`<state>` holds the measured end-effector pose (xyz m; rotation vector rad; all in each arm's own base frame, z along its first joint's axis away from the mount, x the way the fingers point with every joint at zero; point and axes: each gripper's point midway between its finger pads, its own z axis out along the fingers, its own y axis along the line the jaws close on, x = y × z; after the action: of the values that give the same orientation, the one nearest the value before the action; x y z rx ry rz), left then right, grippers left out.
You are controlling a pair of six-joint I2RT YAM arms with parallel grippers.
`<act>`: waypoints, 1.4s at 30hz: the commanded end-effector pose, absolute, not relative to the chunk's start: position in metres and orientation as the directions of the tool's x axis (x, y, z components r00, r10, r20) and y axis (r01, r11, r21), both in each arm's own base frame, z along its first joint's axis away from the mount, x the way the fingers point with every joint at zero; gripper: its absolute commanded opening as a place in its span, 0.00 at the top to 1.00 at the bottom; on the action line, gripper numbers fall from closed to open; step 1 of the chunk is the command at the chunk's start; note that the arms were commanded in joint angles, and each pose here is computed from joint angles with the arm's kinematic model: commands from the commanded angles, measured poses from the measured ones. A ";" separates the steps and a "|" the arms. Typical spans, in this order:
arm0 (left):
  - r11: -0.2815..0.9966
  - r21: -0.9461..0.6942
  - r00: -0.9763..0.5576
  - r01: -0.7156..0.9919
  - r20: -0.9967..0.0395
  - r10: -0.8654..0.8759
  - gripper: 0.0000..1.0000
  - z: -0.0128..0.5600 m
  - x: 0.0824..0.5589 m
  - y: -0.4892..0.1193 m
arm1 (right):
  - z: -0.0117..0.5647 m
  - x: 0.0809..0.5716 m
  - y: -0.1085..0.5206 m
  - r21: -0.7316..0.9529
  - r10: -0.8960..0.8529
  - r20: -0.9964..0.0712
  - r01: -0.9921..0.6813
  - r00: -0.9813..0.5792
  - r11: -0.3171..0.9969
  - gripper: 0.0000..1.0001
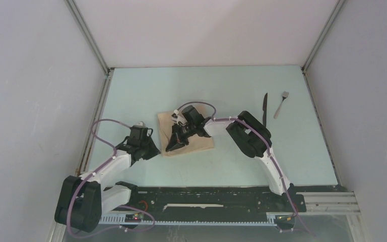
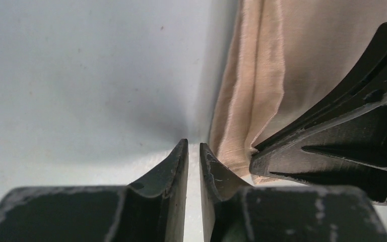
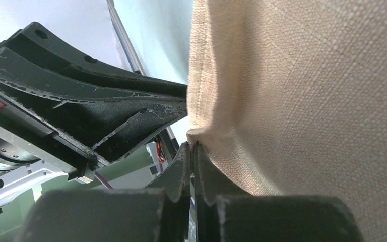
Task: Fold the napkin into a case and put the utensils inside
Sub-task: Smooth out the square-folded napkin at the center of the board.
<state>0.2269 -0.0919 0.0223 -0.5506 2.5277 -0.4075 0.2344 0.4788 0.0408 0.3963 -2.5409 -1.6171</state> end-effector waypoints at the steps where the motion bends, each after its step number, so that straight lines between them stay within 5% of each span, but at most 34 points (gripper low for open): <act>1: 0.863 -0.388 -0.756 -0.324 -0.443 -0.483 0.80 0.025 0.227 -0.087 | 0.046 0.236 0.492 0.910 -0.277 -0.084 -0.187 -0.957 0.369 0.96; 9: 0.855 -0.388 -0.699 -0.343 -0.503 -0.509 0.77 0.045 0.229 -0.077 | 0.056 0.228 0.502 0.935 -0.303 -0.077 -0.174 -0.950 0.308 0.77; 15: 0.853 -0.411 -0.673 -0.321 -0.535 -0.511 0.73 0.064 0.237 -0.078 | 0.089 0.227 0.502 0.947 -0.305 -0.129 -0.209 -0.944 0.246 0.48; 21: 0.842 -0.475 -0.677 -0.258 -0.533 -0.508 0.65 0.082 0.261 -0.096 | 0.097 0.237 0.476 0.933 -0.266 -0.164 -0.237 -0.950 0.270 0.45; 27: 0.845 -0.481 -0.696 -0.235 -0.523 -0.492 0.47 0.082 0.287 -0.107 | 0.083 0.235 0.471 0.924 -0.265 -0.164 -0.242 -0.950 0.297 0.57; 31: 0.852 -0.461 -0.729 -0.249 -0.490 -0.478 0.44 0.065 0.295 -0.111 | 0.070 0.229 0.482 0.938 -0.265 -0.125 -0.201 -0.956 0.282 0.68; 38: 0.858 -0.430 -0.740 -0.282 -0.471 -0.480 0.43 0.057 0.313 -0.106 | 0.048 0.222 0.505 0.911 -0.282 -0.137 -0.232 -0.950 0.340 0.64; 42: 0.852 -0.452 -0.707 -0.264 -0.511 -0.490 0.30 0.080 0.318 -0.102 | 0.056 0.223 0.495 0.884 -0.287 -0.173 -0.277 -0.942 0.376 0.54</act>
<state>0.2959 -0.1005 0.0397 -0.5915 2.4995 -0.4077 0.2180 0.4949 0.0382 0.4406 -2.5311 -1.6573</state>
